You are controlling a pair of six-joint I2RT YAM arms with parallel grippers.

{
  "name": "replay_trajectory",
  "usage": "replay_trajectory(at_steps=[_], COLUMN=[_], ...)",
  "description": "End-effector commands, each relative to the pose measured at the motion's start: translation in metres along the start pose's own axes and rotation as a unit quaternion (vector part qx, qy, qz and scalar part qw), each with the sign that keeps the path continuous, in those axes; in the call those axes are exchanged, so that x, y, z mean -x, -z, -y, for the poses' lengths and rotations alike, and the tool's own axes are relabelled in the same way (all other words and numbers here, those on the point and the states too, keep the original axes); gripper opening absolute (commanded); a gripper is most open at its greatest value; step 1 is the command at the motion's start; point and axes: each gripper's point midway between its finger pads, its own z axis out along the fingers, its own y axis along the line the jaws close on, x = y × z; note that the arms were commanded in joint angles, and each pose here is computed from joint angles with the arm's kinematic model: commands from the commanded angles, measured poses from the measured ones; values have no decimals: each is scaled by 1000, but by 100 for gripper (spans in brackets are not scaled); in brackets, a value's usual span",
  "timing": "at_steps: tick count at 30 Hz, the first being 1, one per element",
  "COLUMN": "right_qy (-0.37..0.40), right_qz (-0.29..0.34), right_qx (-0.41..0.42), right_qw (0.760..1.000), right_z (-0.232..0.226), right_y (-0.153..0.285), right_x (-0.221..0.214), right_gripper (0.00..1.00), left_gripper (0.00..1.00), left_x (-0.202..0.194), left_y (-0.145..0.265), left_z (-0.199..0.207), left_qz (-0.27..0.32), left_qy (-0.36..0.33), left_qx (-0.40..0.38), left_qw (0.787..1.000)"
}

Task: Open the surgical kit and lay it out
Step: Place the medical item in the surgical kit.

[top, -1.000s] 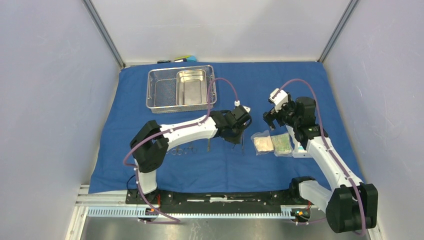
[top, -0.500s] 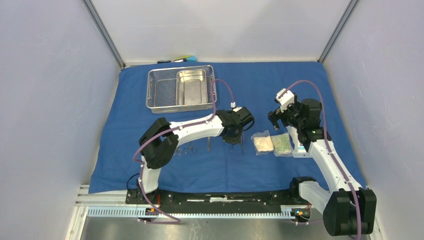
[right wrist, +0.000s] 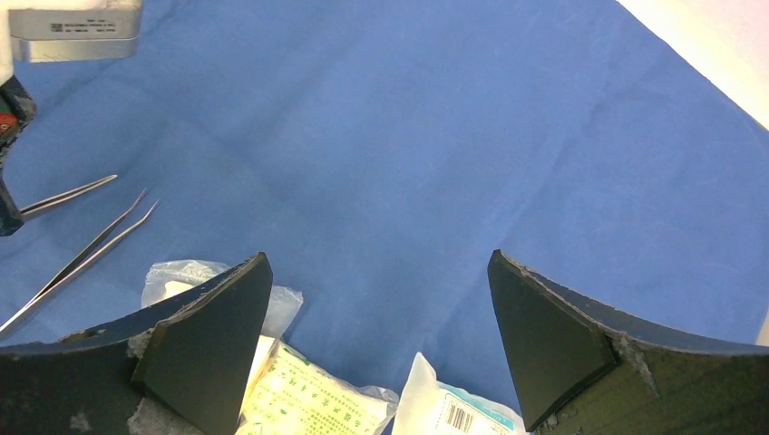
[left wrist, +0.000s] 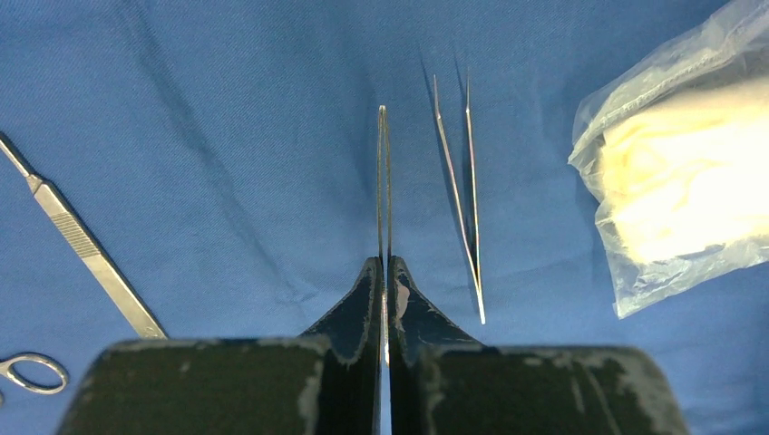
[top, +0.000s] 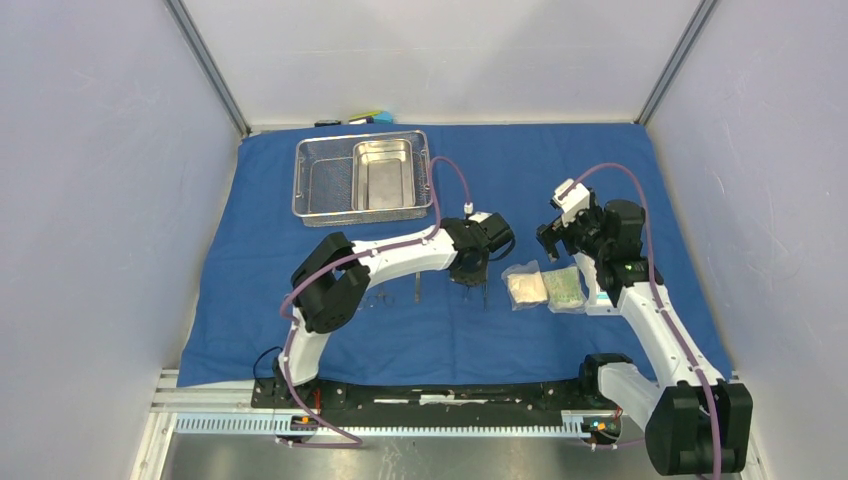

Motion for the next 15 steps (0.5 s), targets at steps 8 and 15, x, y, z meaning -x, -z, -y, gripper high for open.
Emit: replay_trajectory(at_steps=[8, 15], right_qy=[7, 6], right_qz=[27, 28], right_qx=[-7, -7], right_qw=[1000, 1000], right_z=[2, 2], right_y=[5, 5], right_x=[10, 10], right_gripper=[97, 97], left_gripper=[2, 3], left_x=[8, -1], left_y=[-6, -12], left_z=[6, 8], left_qz=[6, -9], left_qy=[40, 45], left_qx=[7, 2], left_qw=[999, 999])
